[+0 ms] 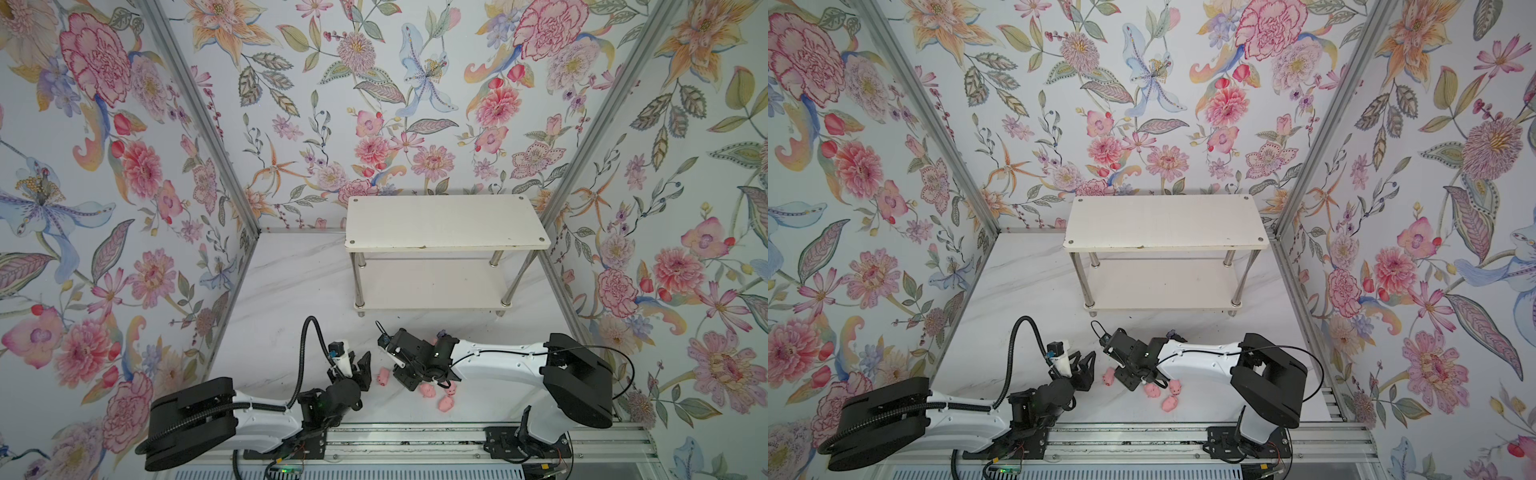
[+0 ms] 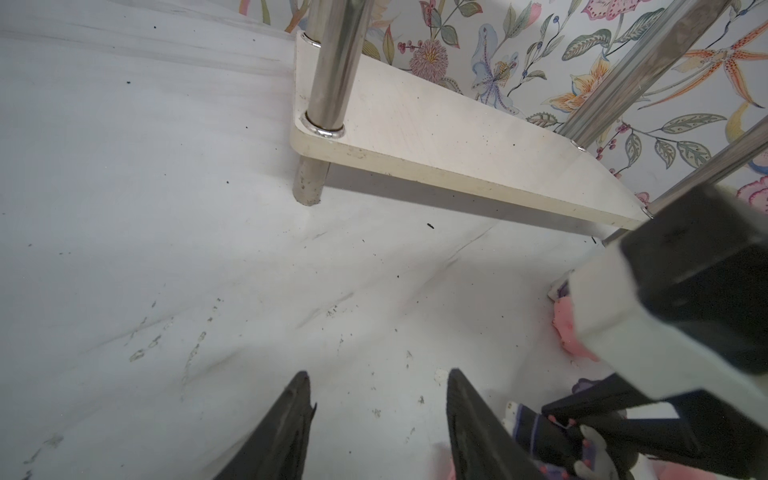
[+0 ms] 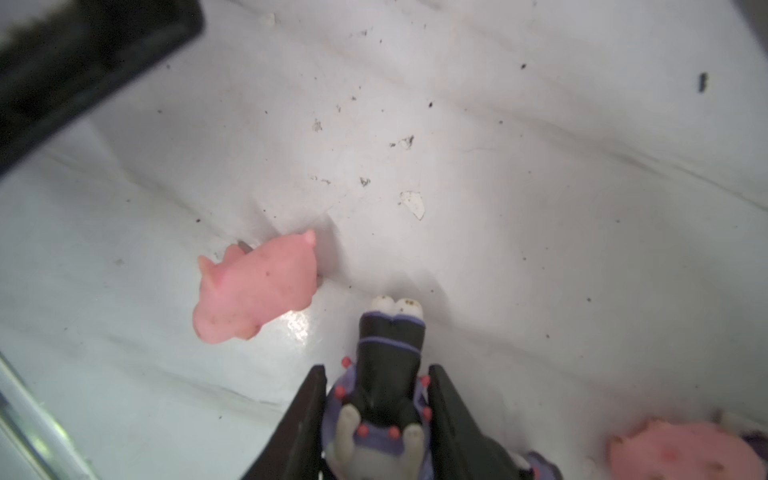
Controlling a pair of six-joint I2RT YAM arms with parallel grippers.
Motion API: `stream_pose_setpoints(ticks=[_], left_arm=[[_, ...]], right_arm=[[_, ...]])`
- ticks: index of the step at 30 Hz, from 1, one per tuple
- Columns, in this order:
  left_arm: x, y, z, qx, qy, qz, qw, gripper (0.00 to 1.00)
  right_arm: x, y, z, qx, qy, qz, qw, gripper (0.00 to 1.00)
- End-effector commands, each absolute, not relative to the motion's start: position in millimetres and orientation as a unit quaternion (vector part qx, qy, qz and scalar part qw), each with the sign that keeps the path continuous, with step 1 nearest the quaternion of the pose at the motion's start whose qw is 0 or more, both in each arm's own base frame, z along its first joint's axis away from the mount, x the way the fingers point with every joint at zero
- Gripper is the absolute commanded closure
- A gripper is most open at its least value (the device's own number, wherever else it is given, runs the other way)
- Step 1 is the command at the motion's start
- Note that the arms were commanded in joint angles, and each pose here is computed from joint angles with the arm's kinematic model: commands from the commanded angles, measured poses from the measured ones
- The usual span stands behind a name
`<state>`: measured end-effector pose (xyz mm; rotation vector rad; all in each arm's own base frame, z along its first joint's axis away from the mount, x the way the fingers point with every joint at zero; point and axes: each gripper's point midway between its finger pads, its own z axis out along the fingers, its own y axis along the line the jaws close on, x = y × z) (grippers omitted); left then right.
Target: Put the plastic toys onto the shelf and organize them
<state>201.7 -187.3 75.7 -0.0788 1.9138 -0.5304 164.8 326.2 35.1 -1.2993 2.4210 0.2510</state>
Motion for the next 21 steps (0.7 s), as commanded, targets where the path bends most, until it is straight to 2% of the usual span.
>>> stream_pose_setpoints(ticks=[1, 7, 11, 21], left_arm=[[204.0, -176.6, 73.2, -0.043, 0.806, -0.212, 0.551, 0.46], [206.5, -172.4, 75.5, -0.048, 0.804, -0.210, 0.554, 0.46], [210.1, -177.7, 81.1, -0.033, 0.807, -0.199, 0.555, 0.45], [219.4, -202.1, 94.3, 0.006, 0.813, -0.203, 0.546, 0.45]], right_arm=[[157.1, 333.2, 27.0, -0.487, 0.852, 0.104, 0.164, 0.63], [158.3, 338.0, 29.0, -0.476, 0.856, 0.118, 0.166, 0.47], [163.6, 338.7, 43.6, -0.458, 0.859, 0.137, 0.182, 0.41], [164.0, 314.5, 89.6, -0.369, 0.874, 0.224, 0.223, 0.39]])
